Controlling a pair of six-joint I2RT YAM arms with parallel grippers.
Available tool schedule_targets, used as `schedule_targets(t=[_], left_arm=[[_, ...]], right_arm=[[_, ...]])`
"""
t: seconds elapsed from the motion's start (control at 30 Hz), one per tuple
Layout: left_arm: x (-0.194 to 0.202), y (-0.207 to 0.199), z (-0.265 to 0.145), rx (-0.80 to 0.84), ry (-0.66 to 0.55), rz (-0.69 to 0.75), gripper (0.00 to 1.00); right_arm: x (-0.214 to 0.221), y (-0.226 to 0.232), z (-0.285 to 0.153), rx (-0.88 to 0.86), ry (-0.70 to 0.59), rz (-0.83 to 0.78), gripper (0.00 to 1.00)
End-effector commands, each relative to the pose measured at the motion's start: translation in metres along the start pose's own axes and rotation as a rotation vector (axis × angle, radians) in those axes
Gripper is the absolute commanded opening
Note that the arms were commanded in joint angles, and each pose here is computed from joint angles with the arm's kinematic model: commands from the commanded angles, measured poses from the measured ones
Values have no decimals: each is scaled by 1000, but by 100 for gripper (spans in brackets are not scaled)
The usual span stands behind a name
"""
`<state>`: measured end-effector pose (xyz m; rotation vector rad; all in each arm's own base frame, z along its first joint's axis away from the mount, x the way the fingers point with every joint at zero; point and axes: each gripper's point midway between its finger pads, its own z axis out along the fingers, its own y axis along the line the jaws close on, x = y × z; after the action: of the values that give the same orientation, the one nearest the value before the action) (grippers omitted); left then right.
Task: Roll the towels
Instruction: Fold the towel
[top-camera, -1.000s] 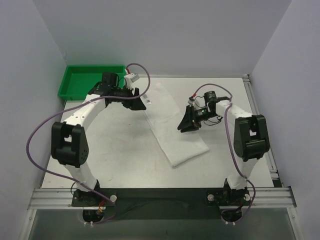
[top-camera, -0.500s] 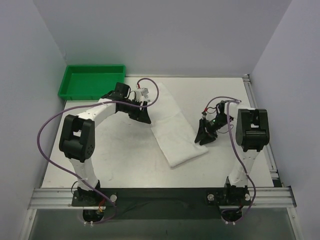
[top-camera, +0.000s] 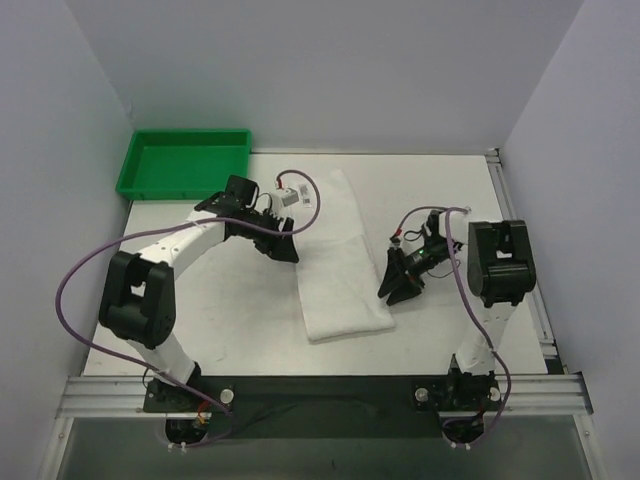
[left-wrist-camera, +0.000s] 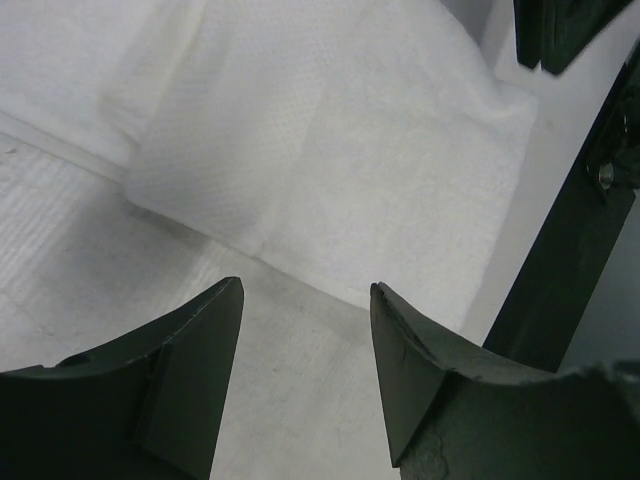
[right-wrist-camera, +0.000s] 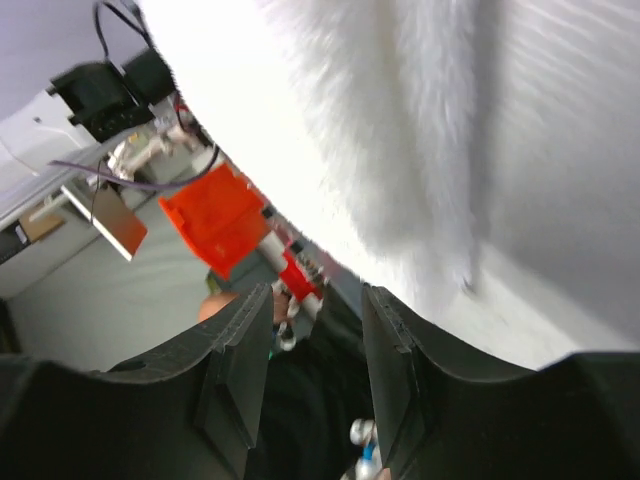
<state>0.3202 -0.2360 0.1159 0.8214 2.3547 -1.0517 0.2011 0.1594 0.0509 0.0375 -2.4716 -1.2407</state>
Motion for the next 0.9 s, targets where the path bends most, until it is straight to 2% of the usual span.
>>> schedule_targets(t=[0.0, 0.03, 0.07, 0.13, 0.23, 0.3, 0.43, 0.57, 0.7, 0.77, 0.87], left_arm=[[8, -55, -13, 29, 21, 247, 64], [15, -61, -11, -11, 53, 326, 64], [29, -87, -6, 3, 83, 424, 64], [43, -96, 1, -63, 132, 565, 65], [68, -105, 20, -135, 230, 669, 64], [84, -112, 35, -174, 289, 753, 64], [100, -136, 57, -187, 324, 877, 66], [122, -132, 80, -212, 394, 892, 67], [133, -112, 96, -275, 434, 887, 66], [145, -103, 102, -285, 485, 895, 61], [159, -99, 104, -268, 526, 894, 48]], right_arm=[[-1, 18, -65, 24, -201, -88, 41], [-15, 23, -84, 51, -277, -134, 41], [-25, 22, -101, 75, -342, -134, 41], [-46, 42, -122, 86, -412, -200, 42], [-70, 69, -121, 66, -407, -243, 42], [-83, 78, -102, 67, -372, -263, 41], [-103, 90, -69, 83, -321, -316, 40], [-121, 87, -39, 128, -308, -331, 39], [-135, 55, -20, 219, -298, -290, 36], [-140, 39, -18, 262, -292, -264, 35], [-140, 22, -10, 281, -265, -224, 33]])
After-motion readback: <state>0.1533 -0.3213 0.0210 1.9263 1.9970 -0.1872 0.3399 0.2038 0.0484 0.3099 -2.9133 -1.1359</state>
